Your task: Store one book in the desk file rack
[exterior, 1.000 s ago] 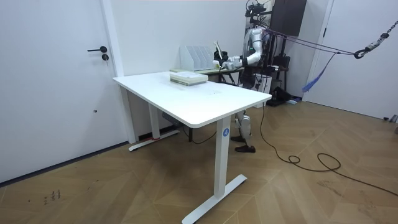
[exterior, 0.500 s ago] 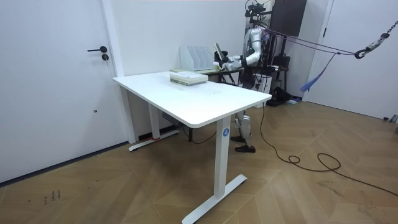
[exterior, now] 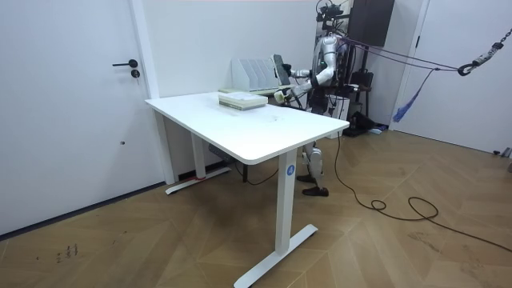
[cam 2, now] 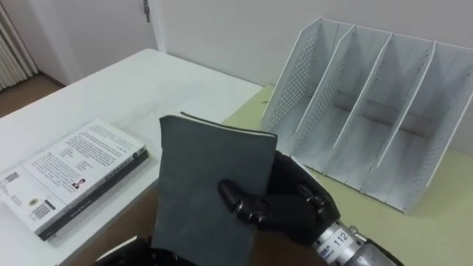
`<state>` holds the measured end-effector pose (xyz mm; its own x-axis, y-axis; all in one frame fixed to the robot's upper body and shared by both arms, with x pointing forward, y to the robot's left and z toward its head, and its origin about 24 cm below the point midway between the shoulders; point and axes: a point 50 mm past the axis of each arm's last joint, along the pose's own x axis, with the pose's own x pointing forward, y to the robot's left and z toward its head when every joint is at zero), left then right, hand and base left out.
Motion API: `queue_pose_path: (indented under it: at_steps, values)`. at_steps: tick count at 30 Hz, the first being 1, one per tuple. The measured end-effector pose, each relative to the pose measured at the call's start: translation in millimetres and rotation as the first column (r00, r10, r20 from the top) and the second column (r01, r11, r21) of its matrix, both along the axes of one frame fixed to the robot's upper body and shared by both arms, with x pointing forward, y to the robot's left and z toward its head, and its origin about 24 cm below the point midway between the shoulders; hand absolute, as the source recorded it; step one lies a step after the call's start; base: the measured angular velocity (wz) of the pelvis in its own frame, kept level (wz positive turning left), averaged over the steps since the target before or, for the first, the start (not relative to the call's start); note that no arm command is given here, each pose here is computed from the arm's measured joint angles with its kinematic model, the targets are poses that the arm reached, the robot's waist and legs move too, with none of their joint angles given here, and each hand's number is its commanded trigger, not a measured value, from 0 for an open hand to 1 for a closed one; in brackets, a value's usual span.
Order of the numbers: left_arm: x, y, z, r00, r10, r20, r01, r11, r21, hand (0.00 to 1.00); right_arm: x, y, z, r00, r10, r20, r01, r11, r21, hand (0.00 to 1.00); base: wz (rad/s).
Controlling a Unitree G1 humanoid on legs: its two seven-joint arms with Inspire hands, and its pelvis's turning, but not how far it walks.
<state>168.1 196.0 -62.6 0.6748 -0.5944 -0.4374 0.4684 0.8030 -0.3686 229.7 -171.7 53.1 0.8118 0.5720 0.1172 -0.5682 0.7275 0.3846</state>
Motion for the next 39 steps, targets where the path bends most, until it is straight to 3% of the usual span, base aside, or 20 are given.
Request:
queue_pose_path:
  at_steps: [11, 19, 31, 34, 39]
  values:
    - [-54.2, 0.1, -53.6, 0.952, 0.131, -0.276, -0.103, 0.988, 0.114, 0.0, 9.0, -8.2, 18.6, 0.943, -0.311, 0.118, 0.33, 0.921, -0.208, 1.0, -0.08]
    - [-93.1, 1.6, -82.3, 0.868, 0.27, -0.418, -0.195, 0.957, 0.214, 0.0, 11.9, -27.4, 29.8, 0.746, -0.598, 0.291, 0.665, 0.675, -0.319, 1.0, -0.02]
    - [-133.0, 20.6, -99.9, 0.696, 0.516, -0.499, -0.374, 0.854, 0.362, 0.0, 20.3, -39.6, 81.3, 0.343, -0.732, 0.589, 0.938, 0.303, -0.171, 1.0, -0.05]
    - [-137.8, 24.2, -101.2, 0.667, 0.546, -0.506, -0.393, 0.836, 0.384, 0.0, 24.1, -43.3, 98.2, 0.226, -0.743, 0.631, 0.971, 0.22, -0.088, 1.0, 0.1]
    - [-141.2, 28.3, -102.6, 0.623, 0.594, -0.509, -0.424, 0.803, 0.419, 0.0, 20.8, -50.8, 108.5, 0.112, -0.779, 0.616, 0.989, 0.15, 0.01, 1.0, 0.09]
